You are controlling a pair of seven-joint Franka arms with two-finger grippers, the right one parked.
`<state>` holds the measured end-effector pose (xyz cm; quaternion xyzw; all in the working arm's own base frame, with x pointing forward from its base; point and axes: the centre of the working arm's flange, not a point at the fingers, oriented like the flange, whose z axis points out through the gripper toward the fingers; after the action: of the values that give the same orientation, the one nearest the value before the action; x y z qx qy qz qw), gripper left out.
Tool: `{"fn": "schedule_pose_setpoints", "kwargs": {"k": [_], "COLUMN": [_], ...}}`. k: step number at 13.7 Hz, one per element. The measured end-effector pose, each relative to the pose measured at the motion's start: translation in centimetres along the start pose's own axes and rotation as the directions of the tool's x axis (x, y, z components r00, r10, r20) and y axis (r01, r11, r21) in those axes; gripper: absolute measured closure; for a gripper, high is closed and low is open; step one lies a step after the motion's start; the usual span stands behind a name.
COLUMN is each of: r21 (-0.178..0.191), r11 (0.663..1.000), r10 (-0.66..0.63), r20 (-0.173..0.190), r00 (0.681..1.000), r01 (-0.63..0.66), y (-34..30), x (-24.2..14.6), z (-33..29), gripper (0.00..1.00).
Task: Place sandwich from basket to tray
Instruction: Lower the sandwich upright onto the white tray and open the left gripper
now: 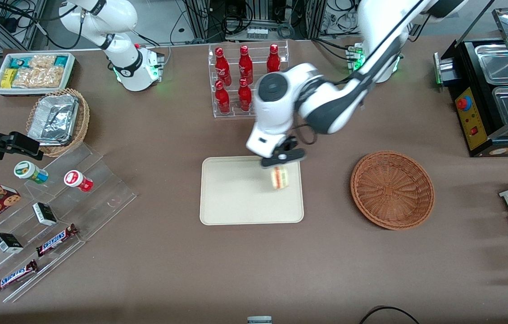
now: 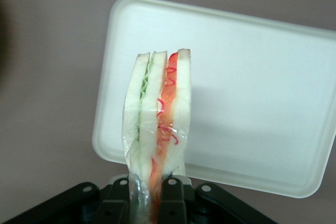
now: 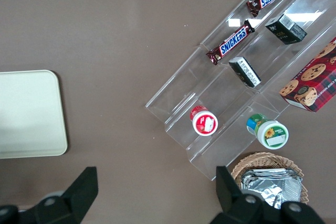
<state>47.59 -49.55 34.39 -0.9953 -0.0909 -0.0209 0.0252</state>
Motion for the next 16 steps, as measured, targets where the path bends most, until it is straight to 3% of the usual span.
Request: {"fn": "schedule_pose_setpoints", "kwargs": {"k": [5,9,13,16], "r21": [0.03,0.018,0.004,0.005], "r11": [0.995,0.991,0.992,0.99], "r10": [0.099,0.136,0.127,0.141], "r20": [-0.016,-0.053,-0.053,-0.092], "r00": [0.995,0.989,0.99,0.986], "r01": [-0.098,-0.135,-0.127,-0.142], "y": [4.5,5.9,6.6,6.5], "x": [-1.6,-1.5,-0.5,0.3], "z": [6.7,8.9,9.6,10.9], "gripper": [0.84,0.84,0.84,0.75]}}
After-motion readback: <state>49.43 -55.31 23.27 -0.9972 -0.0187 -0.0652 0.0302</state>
